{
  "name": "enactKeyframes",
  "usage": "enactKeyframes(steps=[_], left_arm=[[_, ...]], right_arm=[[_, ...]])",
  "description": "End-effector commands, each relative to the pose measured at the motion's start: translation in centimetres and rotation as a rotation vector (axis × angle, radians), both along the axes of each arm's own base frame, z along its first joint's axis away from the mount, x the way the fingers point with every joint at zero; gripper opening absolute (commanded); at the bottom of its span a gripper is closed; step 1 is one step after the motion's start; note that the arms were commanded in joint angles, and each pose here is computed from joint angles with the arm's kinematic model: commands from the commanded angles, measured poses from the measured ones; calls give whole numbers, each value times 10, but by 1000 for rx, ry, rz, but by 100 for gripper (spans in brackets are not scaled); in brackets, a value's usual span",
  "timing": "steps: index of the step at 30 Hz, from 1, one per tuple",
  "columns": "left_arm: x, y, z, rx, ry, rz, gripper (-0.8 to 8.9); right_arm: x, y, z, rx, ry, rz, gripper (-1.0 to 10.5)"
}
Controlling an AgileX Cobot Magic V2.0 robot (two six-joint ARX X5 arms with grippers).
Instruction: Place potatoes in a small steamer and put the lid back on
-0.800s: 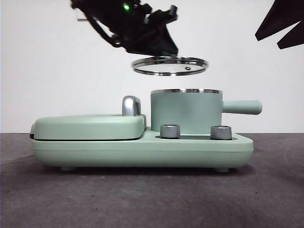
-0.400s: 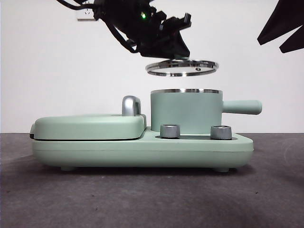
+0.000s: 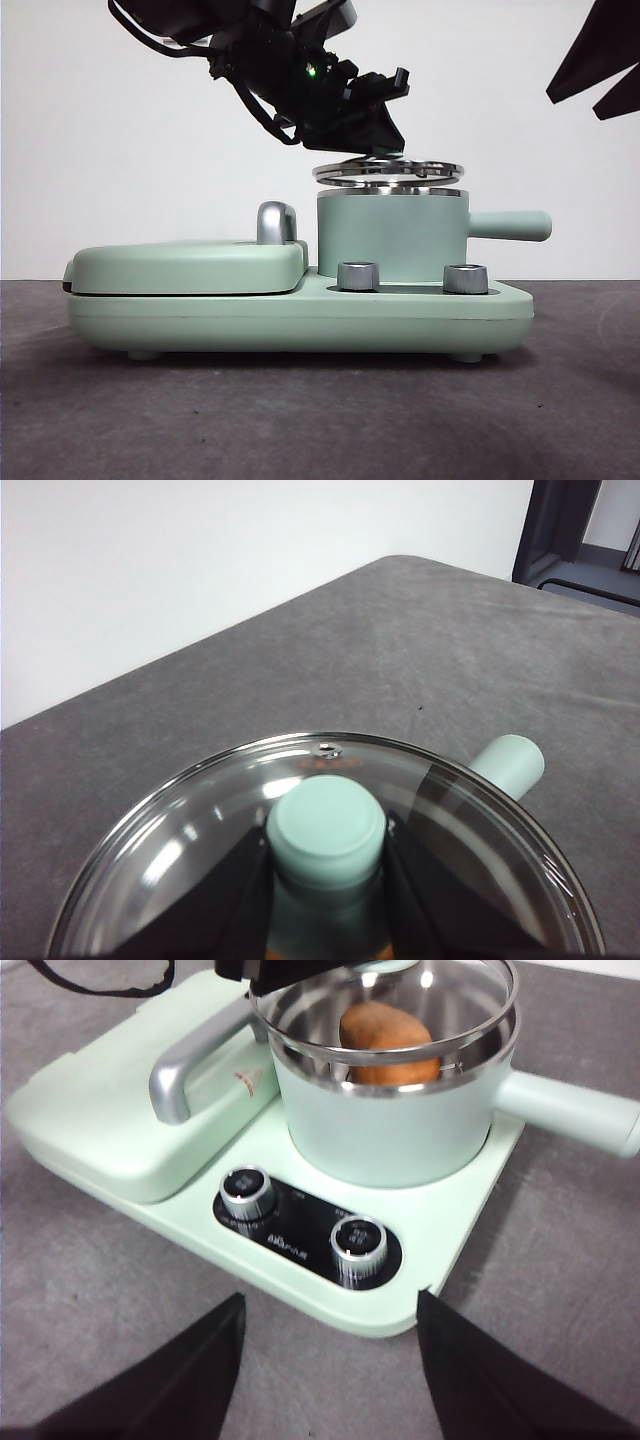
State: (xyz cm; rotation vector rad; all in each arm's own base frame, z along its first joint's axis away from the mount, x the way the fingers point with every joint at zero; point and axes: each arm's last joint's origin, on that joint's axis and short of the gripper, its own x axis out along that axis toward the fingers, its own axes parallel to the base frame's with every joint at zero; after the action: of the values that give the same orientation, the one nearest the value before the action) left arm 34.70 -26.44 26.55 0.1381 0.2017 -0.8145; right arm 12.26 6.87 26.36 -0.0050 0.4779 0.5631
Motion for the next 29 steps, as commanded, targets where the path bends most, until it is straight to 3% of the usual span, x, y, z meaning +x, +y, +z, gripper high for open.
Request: enactKeyframes(steps=[1,29], left_arm=[[2,-7,9,-25,-62,-21,8],[10,-13,-20,64,-49,-47,7]], right_arm=[[0,1,-1,7,12,-1,264],[0,1,-2,-2,25,0,264]])
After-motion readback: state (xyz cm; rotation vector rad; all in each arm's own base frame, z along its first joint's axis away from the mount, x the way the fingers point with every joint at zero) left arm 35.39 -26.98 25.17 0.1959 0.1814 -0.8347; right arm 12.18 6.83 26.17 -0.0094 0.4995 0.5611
